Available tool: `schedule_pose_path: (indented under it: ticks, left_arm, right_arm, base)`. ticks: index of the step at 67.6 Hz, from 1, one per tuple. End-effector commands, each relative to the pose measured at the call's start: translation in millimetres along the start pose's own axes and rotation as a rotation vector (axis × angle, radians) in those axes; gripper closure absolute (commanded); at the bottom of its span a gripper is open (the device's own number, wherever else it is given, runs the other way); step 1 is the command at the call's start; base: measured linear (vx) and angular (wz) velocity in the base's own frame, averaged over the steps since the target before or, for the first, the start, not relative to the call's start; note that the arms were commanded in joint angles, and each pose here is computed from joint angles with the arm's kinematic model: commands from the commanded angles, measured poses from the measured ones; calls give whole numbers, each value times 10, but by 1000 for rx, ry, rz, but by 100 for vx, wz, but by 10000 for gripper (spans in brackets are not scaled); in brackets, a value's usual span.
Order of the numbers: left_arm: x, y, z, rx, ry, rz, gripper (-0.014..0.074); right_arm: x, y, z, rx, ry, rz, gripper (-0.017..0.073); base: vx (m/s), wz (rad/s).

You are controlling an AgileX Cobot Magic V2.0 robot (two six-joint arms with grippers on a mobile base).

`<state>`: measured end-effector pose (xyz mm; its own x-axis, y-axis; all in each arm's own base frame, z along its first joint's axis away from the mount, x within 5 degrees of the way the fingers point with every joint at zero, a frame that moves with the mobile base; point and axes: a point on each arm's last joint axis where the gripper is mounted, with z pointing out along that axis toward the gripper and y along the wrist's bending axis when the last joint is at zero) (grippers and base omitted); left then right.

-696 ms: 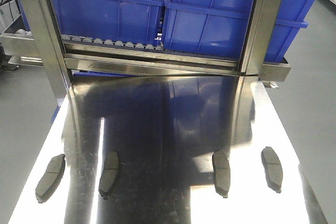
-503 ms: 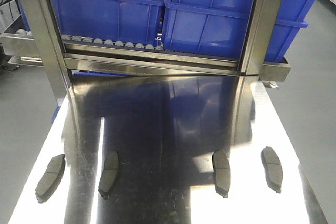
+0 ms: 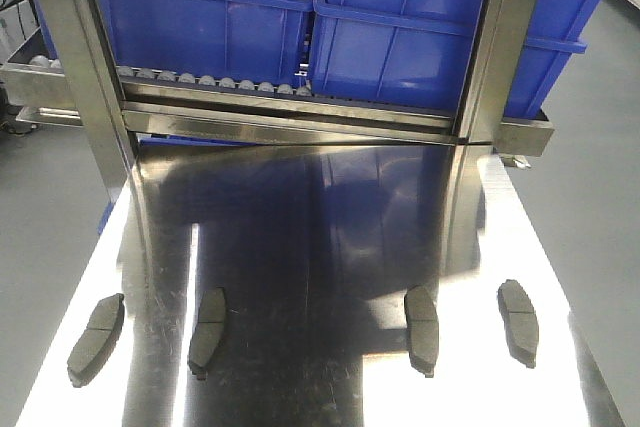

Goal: Move and align brake pads A on conveyor

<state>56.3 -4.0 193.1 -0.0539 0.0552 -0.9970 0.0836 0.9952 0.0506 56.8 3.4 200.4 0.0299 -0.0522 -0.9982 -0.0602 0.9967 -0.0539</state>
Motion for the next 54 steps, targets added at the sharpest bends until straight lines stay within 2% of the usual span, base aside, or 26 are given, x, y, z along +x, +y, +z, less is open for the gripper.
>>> schedule_pose_path:
  ticks: [1, 44, 54]
  left_arm:
    - [-8, -8, -2, 8, -65, -16, 600]
    - [-12, -8, -3, 8, -68, -15, 600]
    - [-65, -11, -8, 11, -124, -15, 600]
  right_arm:
    - [-32, 1, -8, 3, -72, -11, 571]
    - [-32, 1, -8, 3, -72, -11, 571]
    - [-32, 1, -8, 3, -72, -11, 571]
  base:
    - [0, 0]
    - [0, 0]
    - [0, 0]
